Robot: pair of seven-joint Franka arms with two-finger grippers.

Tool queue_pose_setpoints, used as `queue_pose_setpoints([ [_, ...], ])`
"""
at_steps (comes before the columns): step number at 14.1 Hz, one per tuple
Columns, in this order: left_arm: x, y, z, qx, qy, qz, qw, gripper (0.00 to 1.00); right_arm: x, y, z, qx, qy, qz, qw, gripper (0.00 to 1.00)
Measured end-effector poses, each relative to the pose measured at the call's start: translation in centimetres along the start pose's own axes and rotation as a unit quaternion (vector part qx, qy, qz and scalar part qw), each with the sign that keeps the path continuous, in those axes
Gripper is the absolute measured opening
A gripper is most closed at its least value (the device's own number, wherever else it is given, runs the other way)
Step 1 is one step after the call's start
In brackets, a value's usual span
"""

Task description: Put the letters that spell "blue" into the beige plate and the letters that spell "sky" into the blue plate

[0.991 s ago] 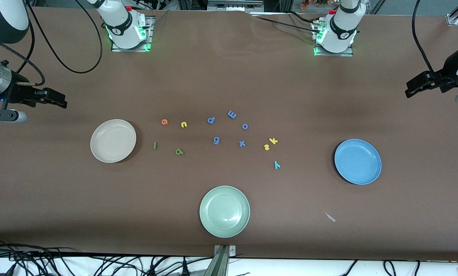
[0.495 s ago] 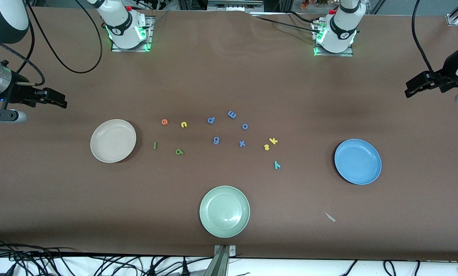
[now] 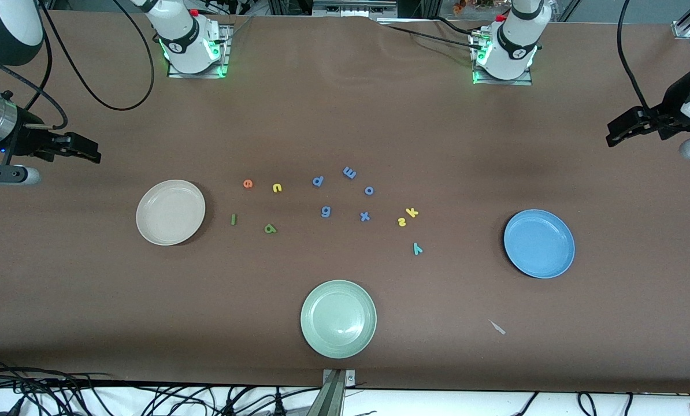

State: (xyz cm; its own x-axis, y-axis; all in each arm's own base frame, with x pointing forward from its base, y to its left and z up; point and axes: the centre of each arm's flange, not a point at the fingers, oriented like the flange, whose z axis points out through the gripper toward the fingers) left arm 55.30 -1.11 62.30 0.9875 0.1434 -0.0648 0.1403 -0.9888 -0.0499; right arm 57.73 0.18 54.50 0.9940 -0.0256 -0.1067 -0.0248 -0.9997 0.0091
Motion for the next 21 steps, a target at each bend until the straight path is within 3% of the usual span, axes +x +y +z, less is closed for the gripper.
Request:
queue_pose_setpoints([
  [21,-0.01,0.04,0.0,0.0,0.0,0.0,1.0,1.0,0.22,-0.02,0.47,0.0,-0.005,-0.001,1.0,1.0],
])
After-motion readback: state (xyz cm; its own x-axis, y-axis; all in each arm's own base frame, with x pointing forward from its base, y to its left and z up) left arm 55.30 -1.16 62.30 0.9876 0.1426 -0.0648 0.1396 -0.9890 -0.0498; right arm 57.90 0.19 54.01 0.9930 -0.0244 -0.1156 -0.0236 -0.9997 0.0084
